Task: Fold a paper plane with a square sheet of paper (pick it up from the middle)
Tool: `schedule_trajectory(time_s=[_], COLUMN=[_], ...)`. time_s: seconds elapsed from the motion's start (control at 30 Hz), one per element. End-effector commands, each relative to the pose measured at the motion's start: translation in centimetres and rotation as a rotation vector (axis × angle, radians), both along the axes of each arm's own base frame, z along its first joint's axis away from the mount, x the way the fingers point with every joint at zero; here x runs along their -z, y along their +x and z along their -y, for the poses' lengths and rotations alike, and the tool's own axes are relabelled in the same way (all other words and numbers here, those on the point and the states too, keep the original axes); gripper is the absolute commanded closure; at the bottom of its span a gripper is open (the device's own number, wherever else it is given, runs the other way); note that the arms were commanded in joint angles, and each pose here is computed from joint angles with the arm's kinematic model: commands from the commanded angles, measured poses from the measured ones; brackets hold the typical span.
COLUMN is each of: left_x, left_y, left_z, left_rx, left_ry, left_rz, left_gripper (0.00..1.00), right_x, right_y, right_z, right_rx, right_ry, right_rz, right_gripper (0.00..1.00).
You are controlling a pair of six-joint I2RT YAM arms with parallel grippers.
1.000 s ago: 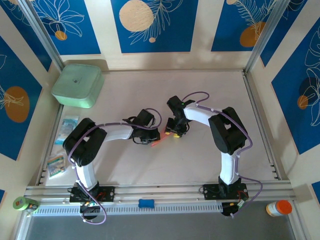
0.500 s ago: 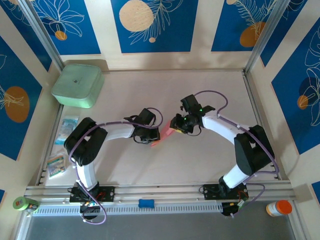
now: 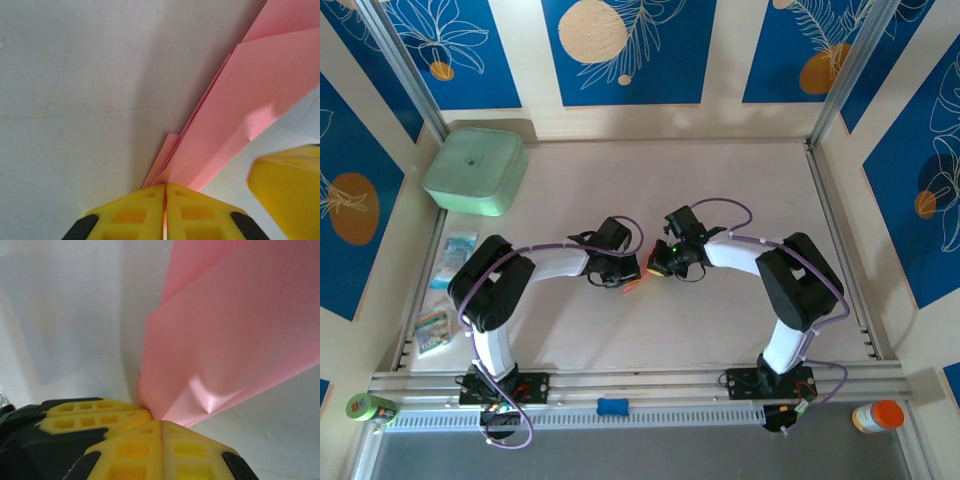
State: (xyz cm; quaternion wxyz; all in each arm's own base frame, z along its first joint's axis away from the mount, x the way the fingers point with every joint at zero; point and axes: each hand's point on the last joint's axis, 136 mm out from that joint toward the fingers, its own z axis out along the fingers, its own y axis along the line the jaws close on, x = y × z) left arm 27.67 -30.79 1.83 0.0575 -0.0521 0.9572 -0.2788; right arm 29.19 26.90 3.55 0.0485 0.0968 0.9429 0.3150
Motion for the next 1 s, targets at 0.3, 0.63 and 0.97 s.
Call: schedule_trajectory(time_s=[0.3, 0.63, 0.97], left_x=[3.1, -3.2, -3.7], left_y=[-2.2, 0.0, -0.6], left_z=[-1.6, 0.6, 2.5], left_rx=[-0.072, 0.000, 0.116], left_ry=[0.065, -0.084, -0.164], left_rz=[-0.113, 0.061, 0.069], left_gripper=[0.90, 0.80, 0.82], right_x=[1.3, 4.8, 5.6], right_y=[0.6, -1.4, -0.3], right_z=[-1.0, 2.4, 2.9], right_rx=[-0.028, -0.074, -0.190], right_ry=[0.033, -0.077, -0.079], right_rz=[-0.032, -0.123, -0.125], right_gripper=[0.96, 0.96, 0.97])
